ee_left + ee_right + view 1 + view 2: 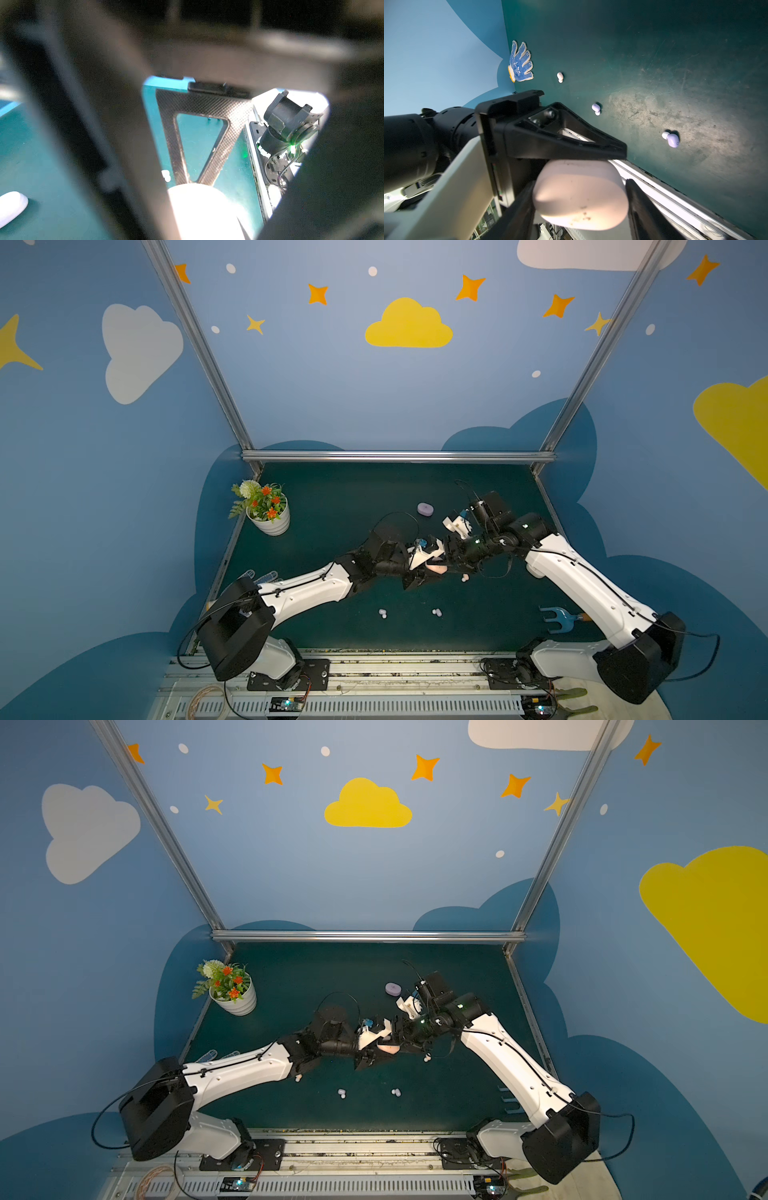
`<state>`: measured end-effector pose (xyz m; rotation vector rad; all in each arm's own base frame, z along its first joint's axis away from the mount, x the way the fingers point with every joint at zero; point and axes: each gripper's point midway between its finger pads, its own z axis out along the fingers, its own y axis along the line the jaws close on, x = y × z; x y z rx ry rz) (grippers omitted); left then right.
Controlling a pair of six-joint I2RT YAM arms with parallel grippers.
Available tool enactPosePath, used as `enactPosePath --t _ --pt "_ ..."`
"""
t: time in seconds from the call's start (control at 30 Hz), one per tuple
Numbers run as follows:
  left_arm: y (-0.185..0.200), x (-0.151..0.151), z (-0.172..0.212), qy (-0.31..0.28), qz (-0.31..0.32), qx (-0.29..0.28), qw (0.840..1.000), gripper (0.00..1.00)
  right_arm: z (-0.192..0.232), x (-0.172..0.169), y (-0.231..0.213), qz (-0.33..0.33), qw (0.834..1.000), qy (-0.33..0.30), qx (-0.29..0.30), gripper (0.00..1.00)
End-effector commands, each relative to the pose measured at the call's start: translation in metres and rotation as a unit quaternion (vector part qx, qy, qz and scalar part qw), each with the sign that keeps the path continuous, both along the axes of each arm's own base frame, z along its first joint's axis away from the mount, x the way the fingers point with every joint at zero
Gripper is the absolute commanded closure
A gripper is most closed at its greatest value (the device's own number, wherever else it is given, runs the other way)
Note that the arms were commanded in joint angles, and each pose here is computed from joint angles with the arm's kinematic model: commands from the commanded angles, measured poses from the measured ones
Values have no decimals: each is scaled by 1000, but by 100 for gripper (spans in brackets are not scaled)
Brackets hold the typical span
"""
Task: Insert the wireless bluetooth earbuds into the charging case
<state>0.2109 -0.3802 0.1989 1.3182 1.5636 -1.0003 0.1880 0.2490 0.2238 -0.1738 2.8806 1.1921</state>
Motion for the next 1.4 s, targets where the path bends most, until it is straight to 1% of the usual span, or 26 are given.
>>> enactPosePath --t 0.0,0.17,0.33,0.43,0.5,0.57,0.67,0.77,0.83,1.07,1.37 --pt "3 -3 3 6 0 -8 1000 67 15 3 2 4 1000 -23 18 29" --pt "6 -2 2 14 5 -9 1000 67 18 2 -8 -7 1000 -25 16 23" --pt "8 -2 5 33 5 -20 999 68 15 1 -25 -25 999 -25 9 22" --pt "10 -6 9 45 -3 -29 999 68 4 1 -42 -36 999 -26 -10 22" --pt "10 -10 12 58 -12 -34 998 70 -2 0 -54 -22 998 -46 -24 21" --pt "11 -14 12 73 -24 -38 996 71 -3 -1 -59 6 996 -81 -39 21" --pt "12 -18 11 91 -38 -37 994 73 4 -4 -60 50 986 -149 -54 20" --pt "11 -21 15 98 -52 -41 993 74 14 -7 -57 75 973 -211 -53 19" --pt "9 -22 17 108 -61 -43 991 74 18 -10 -53 94 965 -239 -49 19" --pt "7 -26 21 123 -84 -48 988 74 18 -17 -40 139 950 -273 -56 19" --pt "6 -26 21 126 -87 -46 987 75 13 -15 -22 162 943 -284 -60 19"
